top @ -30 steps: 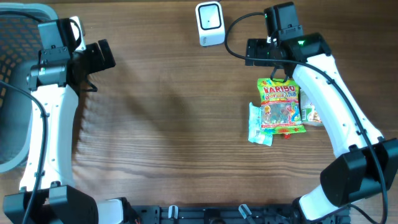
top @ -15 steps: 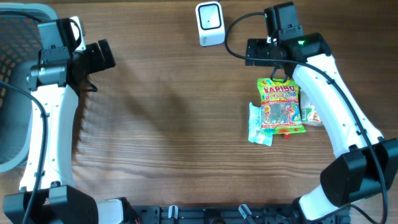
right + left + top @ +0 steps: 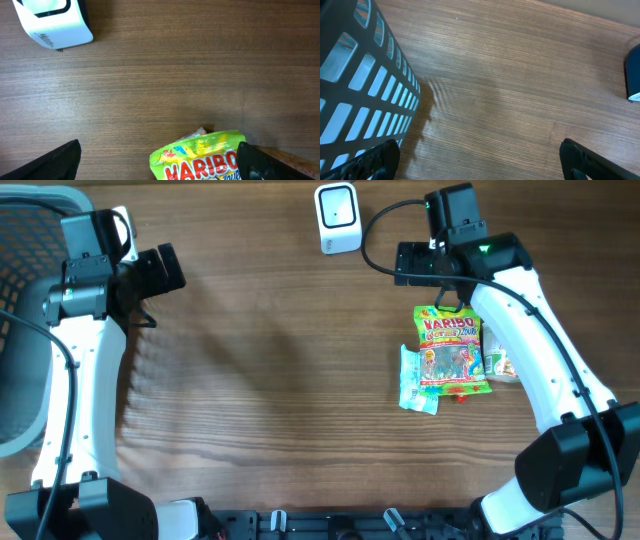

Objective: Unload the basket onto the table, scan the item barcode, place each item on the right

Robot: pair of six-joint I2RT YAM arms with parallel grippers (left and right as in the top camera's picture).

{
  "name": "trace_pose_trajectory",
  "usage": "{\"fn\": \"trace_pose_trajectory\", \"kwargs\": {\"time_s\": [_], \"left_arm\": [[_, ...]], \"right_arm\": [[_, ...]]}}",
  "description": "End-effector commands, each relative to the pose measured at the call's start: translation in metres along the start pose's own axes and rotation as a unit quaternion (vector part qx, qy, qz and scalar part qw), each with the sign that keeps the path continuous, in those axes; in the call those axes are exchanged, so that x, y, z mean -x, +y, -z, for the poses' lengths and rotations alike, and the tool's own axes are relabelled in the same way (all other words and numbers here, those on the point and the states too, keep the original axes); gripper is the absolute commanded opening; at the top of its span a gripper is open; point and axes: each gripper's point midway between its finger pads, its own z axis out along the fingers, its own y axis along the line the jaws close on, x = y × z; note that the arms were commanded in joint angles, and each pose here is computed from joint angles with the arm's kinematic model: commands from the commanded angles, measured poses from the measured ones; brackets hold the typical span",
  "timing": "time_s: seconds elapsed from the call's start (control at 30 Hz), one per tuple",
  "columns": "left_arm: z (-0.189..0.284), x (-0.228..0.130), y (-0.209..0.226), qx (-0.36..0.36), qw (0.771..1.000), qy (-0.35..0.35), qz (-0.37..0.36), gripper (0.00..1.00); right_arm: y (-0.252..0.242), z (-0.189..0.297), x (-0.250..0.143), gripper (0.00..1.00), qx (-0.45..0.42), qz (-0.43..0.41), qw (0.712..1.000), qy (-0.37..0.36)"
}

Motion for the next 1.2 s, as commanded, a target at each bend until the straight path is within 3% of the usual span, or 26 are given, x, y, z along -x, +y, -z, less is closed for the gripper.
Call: {"fn": "trace_pose_trajectory", "kwargs": {"time_s": [0.0,0.2,0.4,0.67,0.93,1.07,1.17], "left_arm": [[0.005,0.005,0.002,-0.002,1.000,-0.009,-0.004,1.00],[0.005,0.005,0.002,-0.002,1.000,-0.009,-0.004,1.00],[0.005,0.005,0.002,-0.002,1.000,-0.009,-0.004,1.00],[0.005,0.005,0.002,-0.002,1.000,-0.009,-0.004,1.00],[0.005,0.005,0.002,-0.002,1.000,-0.009,-0.004,1.00],[0.005,0.005,0.002,-0.002,1.000,-0.009,-0.004,1.00],[0.005,0.005,0.002,-0.002,1.000,-0.009,-0.004,1.00]], "right_arm": [[0.001,0.006,0.005,1.00,0.005,0.001,1.000,-0.010],[-0.004,0.071,0.025,1.00,0.027,-0.012,0.996,-0.086],[-0.022,0.181,0.037,1.00,0.060,-0.036,0.976,-0.208],[-0.074,0.340,-0.001,1.00,0.081,-0.080,0.915,-0.388],[-0.104,0.362,-0.089,1.00,0.084,-0.075,0.885,-0.452],[-0.113,0.341,-0.120,1.00,0.073,-0.076,0.856,-0.506],[-0.108,0.333,-0.121,1.00,0.062,-0.044,0.819,-0.569]]}}
